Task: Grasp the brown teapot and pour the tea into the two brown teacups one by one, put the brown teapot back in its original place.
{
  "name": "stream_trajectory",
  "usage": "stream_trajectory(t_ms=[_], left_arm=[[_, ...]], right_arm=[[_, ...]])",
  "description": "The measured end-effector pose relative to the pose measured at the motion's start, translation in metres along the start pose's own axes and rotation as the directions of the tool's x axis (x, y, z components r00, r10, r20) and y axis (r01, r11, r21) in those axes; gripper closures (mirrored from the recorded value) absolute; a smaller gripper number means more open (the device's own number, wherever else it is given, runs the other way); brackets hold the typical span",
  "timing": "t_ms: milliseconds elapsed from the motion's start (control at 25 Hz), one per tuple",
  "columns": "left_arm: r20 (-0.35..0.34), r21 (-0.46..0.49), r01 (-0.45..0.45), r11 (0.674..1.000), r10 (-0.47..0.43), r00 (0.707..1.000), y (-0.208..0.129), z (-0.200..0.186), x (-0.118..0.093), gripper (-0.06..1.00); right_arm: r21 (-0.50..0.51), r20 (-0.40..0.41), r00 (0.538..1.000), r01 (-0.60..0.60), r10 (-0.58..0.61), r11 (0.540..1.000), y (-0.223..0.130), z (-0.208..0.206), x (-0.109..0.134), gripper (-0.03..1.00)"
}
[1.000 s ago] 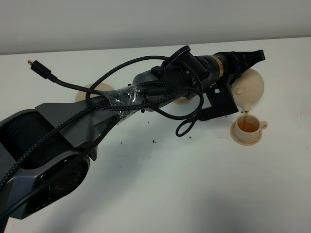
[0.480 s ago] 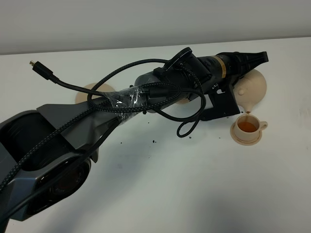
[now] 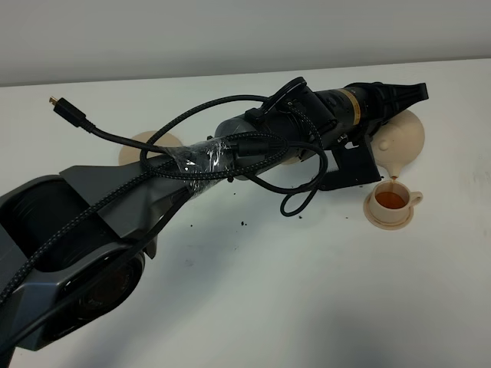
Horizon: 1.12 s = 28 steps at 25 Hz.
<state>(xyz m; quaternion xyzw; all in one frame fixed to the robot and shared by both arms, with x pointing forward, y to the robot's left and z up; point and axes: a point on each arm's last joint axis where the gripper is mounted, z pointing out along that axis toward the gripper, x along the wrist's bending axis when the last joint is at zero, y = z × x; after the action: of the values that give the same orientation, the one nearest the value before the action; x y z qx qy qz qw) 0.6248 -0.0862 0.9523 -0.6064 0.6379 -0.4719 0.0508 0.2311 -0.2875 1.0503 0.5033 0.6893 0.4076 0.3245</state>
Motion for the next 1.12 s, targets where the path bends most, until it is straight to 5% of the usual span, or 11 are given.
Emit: stream_trajectory(t_ms=[1120], left_arm=[[-0.003, 0.010, -0.030, 1.000, 0.030, 1.000, -0.0008, 0.0000, 0.0005, 0.80]], right_arm=[[0.000, 0.000, 1.000, 0.000, 0.000, 1.000, 0.0000, 0.0000, 0.0000, 0.72]])
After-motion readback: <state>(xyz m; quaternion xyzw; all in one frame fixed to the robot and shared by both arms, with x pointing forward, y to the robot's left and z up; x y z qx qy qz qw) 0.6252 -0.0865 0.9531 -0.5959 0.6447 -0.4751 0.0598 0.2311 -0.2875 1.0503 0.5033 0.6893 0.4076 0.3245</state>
